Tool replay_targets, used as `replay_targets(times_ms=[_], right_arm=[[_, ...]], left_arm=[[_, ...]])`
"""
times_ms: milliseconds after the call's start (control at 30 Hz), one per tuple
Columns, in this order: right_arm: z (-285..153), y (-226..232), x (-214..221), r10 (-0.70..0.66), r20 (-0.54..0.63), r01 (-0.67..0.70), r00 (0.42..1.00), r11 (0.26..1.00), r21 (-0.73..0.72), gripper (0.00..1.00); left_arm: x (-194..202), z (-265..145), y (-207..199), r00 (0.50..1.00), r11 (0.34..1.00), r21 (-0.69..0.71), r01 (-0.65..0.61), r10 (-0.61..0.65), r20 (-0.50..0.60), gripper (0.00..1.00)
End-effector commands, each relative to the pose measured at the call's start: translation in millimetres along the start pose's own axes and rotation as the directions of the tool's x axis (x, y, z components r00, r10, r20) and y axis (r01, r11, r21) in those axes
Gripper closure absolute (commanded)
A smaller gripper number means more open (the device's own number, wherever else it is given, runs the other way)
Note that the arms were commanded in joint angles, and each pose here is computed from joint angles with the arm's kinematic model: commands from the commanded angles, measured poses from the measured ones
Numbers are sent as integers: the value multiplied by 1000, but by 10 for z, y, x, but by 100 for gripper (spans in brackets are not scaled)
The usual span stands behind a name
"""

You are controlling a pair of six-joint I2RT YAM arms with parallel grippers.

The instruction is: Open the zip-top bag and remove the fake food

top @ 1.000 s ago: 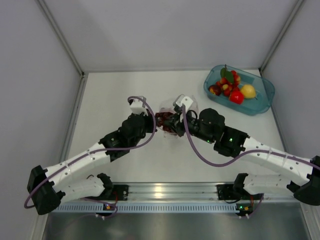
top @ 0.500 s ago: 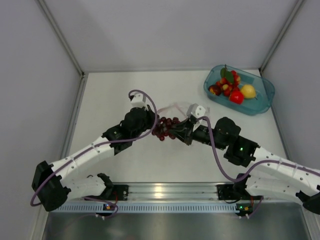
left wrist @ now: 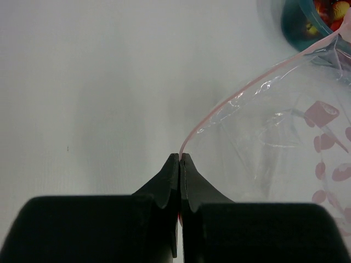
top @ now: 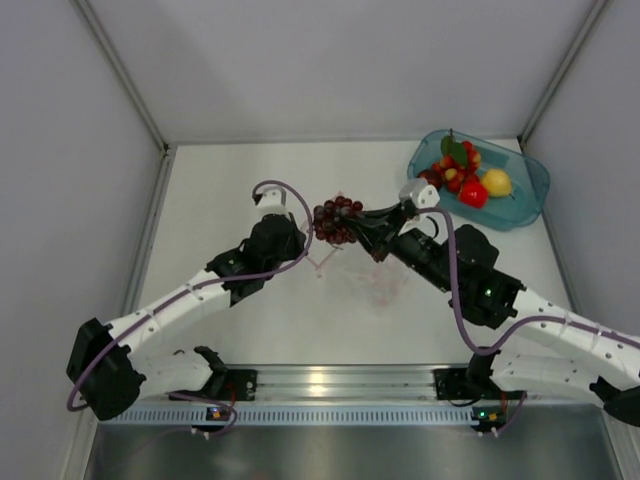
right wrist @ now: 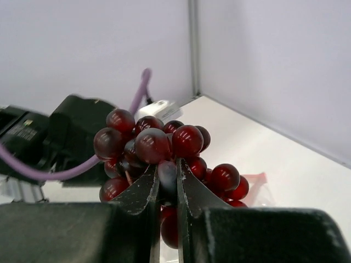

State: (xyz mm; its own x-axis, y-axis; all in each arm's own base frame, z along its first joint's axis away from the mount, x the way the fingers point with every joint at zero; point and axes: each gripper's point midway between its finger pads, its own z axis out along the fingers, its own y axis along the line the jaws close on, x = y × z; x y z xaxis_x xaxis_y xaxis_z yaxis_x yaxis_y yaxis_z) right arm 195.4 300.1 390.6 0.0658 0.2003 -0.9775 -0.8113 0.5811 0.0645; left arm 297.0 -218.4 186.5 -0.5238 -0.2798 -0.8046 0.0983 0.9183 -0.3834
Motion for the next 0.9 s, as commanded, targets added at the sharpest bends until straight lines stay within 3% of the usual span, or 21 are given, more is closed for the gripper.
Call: replay_targets(times_ms=[0, 200, 467, 633, 867], right_arm=[[-23, -306, -754, 1, 172, -33, 985, 983, 180, 100], [-214, -892, -1141, 40, 245, -135, 969, 913, 385, 100], [-609, -1931, -1355, -34, 242, -142, 970, 727, 672, 100], [-854, -2691, -1081, -38, 126, -84, 991, 556, 827, 100], [-1209, -3410, -774, 48, 138, -145, 989, 395, 907, 100]], left_arm=[[-137, -84, 97, 998, 999, -40, -7, 10, 57, 100], [-141, -104, 174, 999, 997, -77, -23, 27, 47, 100], [-247, -236, 248, 998, 995, -92, -25, 31, 59, 100], [-343, -362, 187, 997, 997, -60, -47, 50, 52, 100], [-536, -639, 99, 995, 997, -1, -78, 77, 68, 100]])
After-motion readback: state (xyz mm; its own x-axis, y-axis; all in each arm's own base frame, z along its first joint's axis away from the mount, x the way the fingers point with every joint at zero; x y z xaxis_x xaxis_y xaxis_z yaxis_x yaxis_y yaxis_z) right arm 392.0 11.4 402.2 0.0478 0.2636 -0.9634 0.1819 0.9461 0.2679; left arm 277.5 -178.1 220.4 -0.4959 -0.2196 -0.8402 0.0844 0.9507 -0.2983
